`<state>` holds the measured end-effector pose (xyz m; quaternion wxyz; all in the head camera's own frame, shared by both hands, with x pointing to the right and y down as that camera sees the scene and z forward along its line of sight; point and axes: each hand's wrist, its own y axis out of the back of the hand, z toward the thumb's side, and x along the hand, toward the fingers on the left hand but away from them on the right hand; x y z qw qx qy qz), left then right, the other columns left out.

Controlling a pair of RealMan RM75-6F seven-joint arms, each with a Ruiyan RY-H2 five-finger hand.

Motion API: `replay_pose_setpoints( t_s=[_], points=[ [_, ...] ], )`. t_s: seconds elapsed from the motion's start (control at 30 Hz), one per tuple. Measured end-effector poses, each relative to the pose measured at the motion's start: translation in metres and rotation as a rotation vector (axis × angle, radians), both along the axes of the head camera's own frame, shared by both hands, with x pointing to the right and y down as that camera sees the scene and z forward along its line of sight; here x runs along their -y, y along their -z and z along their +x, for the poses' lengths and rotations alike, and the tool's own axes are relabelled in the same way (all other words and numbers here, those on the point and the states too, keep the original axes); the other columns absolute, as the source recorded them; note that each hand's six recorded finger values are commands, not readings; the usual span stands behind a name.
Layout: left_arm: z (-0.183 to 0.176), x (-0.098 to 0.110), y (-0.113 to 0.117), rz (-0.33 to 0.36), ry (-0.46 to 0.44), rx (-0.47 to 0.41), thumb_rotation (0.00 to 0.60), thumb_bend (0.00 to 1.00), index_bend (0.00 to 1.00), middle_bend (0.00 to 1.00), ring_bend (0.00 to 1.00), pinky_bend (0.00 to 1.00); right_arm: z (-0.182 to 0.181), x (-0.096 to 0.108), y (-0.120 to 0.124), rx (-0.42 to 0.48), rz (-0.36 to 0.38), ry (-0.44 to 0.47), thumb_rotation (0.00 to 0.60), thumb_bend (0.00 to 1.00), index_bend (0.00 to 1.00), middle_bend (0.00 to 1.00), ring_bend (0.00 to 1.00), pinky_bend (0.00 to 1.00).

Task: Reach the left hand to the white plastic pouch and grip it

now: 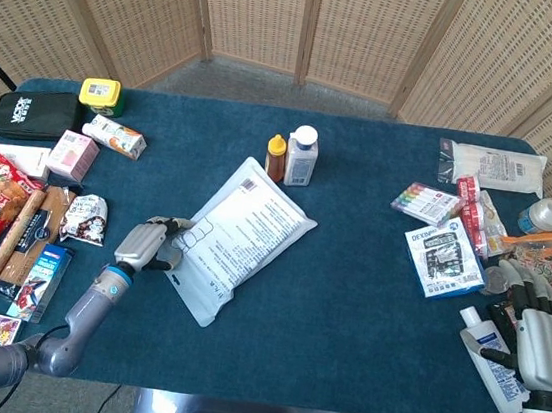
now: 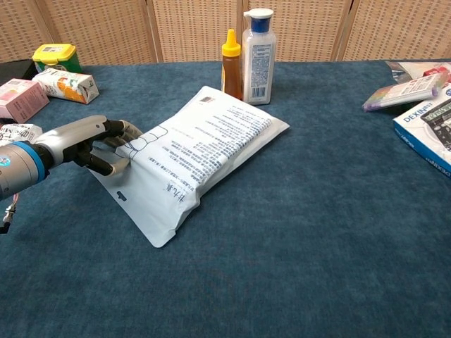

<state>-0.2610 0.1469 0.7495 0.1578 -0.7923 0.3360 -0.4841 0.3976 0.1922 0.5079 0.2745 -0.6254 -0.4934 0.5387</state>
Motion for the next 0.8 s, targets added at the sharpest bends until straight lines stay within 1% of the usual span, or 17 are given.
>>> replay_pose_setpoints(
  t_s=[0.1,0.27,0.37,0.43,0.5,0.6,0.7,0.8],
  points=[
    [0.000,0.004,0.004,0.020,0.018,-0.010,0.600,0.64,0.68,0.47,0.74,0.77,0.001,0.000,0.002,0.008,0.003,-0.003,0.600,0.10,0.00,0.00,0.00,0.00],
    [-0.001,0.012,0.015,0.065,0.035,-0.031,0.600,0.68,0.70,0.49,0.75,0.77,0.000,0.000,0.003,0.030,0.012,-0.005,0.600,0.10,0.00,0.00,0.00,0.00],
    [-0.001,0.015,0.021,0.082,0.045,-0.044,0.600,0.70,0.72,0.51,0.77,0.79,0.001,0.000,0.004,0.038,0.017,-0.006,0.600,0.10,0.00,0.00,0.00,0.00],
    [-0.002,0.018,0.026,0.102,0.064,-0.060,0.600,0.72,0.75,0.54,0.79,0.81,0.001,0.000,0.004,0.040,0.021,-0.007,0.600,0.10,0.00,0.00,0.00,0.00],
    [-0.003,0.022,0.031,0.123,0.087,-0.077,0.600,0.73,0.79,0.59,0.84,0.86,0.002,0.000,0.005,0.040,0.022,-0.007,0.600,0.10,0.00,0.00,0.00,0.00],
    [-0.006,0.029,0.040,0.170,0.130,-0.106,0.600,0.75,0.84,0.65,0.90,0.92,0.002,0.000,0.005,0.040,0.026,-0.006,0.600,0.10,0.00,0.00,0.00,0.00],
    [-0.009,0.036,0.051,0.200,0.165,-0.150,0.600,0.76,0.87,0.68,0.93,0.96,0.000,0.000,0.005,0.044,0.025,-0.006,0.600,0.10,0.00,0.00,0.00,0.00],
    [-0.014,0.044,0.069,0.239,0.186,-0.201,0.600,0.76,0.88,0.70,0.95,0.98,0.000,-0.001,0.003,0.047,0.023,-0.006,0.600,0.10,0.00,0.00,0.00,0.00]
  ],
)
